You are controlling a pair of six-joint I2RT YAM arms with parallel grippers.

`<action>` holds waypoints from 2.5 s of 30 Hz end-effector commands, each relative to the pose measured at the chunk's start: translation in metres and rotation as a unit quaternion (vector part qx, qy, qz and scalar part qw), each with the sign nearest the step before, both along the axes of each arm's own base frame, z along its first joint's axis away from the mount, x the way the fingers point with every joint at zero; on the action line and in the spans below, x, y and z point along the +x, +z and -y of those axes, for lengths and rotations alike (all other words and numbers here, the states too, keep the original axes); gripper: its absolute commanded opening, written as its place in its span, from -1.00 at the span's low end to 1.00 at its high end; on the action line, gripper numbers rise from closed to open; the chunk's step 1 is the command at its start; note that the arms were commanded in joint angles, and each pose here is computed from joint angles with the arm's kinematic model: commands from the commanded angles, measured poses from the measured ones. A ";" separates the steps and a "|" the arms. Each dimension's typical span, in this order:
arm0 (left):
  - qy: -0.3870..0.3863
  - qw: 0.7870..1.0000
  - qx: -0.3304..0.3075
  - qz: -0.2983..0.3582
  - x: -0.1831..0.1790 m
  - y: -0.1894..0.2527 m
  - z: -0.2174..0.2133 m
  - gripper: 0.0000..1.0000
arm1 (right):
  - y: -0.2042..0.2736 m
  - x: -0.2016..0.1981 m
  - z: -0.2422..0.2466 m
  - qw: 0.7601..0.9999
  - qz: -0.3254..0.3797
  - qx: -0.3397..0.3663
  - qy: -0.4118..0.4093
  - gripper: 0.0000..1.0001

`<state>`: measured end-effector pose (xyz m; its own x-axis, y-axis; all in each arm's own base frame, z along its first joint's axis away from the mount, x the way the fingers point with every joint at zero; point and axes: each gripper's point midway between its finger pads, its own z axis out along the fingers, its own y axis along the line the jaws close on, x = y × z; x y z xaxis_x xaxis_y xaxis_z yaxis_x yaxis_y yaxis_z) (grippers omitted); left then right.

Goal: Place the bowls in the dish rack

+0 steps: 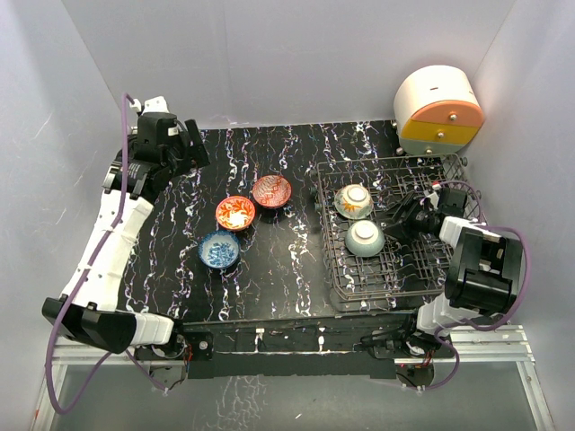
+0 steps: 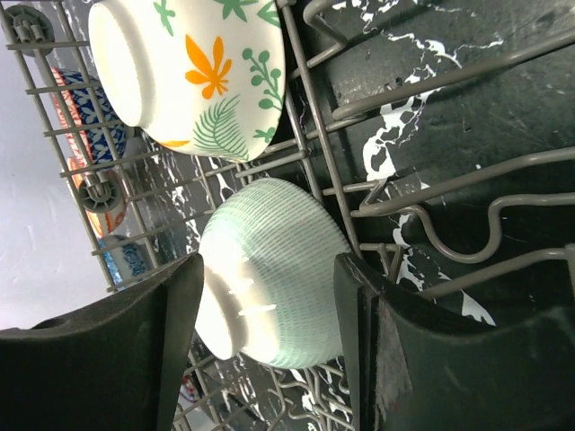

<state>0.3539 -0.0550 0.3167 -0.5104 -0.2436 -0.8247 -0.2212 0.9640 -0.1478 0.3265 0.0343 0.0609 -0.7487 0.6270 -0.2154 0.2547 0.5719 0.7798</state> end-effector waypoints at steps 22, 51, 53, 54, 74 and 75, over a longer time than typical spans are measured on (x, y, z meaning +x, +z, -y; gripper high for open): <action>-0.048 0.997 -0.031 -0.047 -0.003 -0.031 0.024 0.91 | 0.143 0.050 -0.077 0.965 0.123 -0.214 0.090 0.38; 0.209 0.956 0.024 0.204 -0.101 0.110 -0.099 0.87 | 0.111 -0.118 -0.440 0.725 0.265 -0.196 0.605 0.37; 0.224 0.950 0.025 0.217 -0.110 0.115 -0.106 0.86 | 0.105 -0.123 -0.450 0.715 0.268 -0.193 0.616 0.37; 0.229 0.948 0.025 0.220 -0.115 0.117 -0.109 0.86 | 0.100 -0.124 -0.453 0.711 0.269 -0.194 0.621 0.37; 0.231 0.952 0.021 0.198 -0.133 0.112 -0.113 0.87 | 0.016 -0.132 -0.479 0.658 0.247 -0.245 0.668 0.32; 0.231 0.952 0.021 0.198 -0.133 0.111 -0.112 0.88 | 0.012 -0.129 -0.477 0.657 0.247 -0.252 0.666 0.31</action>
<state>0.2249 0.0547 0.4231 -0.0186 -0.3278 -0.9445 -0.5507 0.7919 -0.2640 0.1885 0.5008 0.0732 -0.3697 -0.7638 -0.5291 -0.9267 0.2617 0.2696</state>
